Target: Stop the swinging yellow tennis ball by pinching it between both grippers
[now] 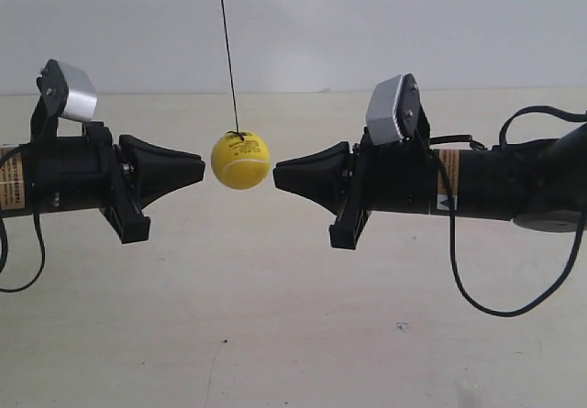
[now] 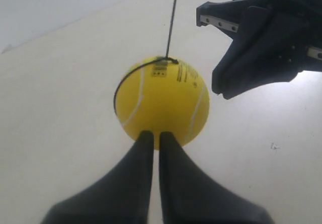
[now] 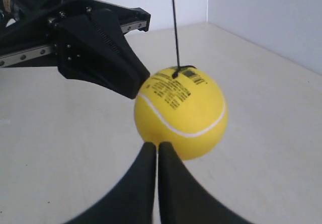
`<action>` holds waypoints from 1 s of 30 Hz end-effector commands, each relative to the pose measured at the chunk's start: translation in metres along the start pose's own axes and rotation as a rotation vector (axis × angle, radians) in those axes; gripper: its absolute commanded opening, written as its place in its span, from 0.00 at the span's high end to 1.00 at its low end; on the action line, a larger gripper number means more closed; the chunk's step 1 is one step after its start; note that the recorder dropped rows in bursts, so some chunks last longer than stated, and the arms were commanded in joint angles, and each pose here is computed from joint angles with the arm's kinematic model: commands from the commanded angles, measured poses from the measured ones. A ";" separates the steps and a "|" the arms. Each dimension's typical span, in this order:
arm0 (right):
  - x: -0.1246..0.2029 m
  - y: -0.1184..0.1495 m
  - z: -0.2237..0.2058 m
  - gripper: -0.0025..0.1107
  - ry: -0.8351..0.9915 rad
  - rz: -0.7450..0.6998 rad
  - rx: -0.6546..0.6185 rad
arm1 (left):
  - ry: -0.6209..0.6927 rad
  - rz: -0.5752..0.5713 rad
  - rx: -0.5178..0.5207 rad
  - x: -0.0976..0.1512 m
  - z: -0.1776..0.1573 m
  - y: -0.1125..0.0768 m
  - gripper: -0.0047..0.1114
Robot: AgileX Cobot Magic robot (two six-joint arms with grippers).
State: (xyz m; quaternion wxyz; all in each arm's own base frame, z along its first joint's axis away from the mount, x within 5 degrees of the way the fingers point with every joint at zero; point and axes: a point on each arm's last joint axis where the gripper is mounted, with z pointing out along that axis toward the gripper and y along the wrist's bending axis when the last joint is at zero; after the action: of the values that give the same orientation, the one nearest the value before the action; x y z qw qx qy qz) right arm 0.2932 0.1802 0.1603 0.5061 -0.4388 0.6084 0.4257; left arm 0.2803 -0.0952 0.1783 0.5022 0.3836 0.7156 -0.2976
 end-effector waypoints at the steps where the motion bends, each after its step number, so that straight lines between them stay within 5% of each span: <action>1: -0.002 0.001 0.003 0.98 -0.006 -0.016 0.007 | -0.015 -0.010 -0.011 0.000 0.000 0.001 0.92; 30: -0.002 0.001 0.006 0.98 0.003 -0.026 0.026 | -0.038 0.016 0.002 -0.001 0.001 -0.001 0.92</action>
State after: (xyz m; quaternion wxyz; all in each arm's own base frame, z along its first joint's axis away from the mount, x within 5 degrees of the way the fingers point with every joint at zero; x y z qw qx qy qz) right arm 0.2937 0.1847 0.1592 0.5119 -0.4380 0.6139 0.4113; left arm 0.2818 -0.0955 0.1815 0.5208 0.3831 0.7034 -0.2953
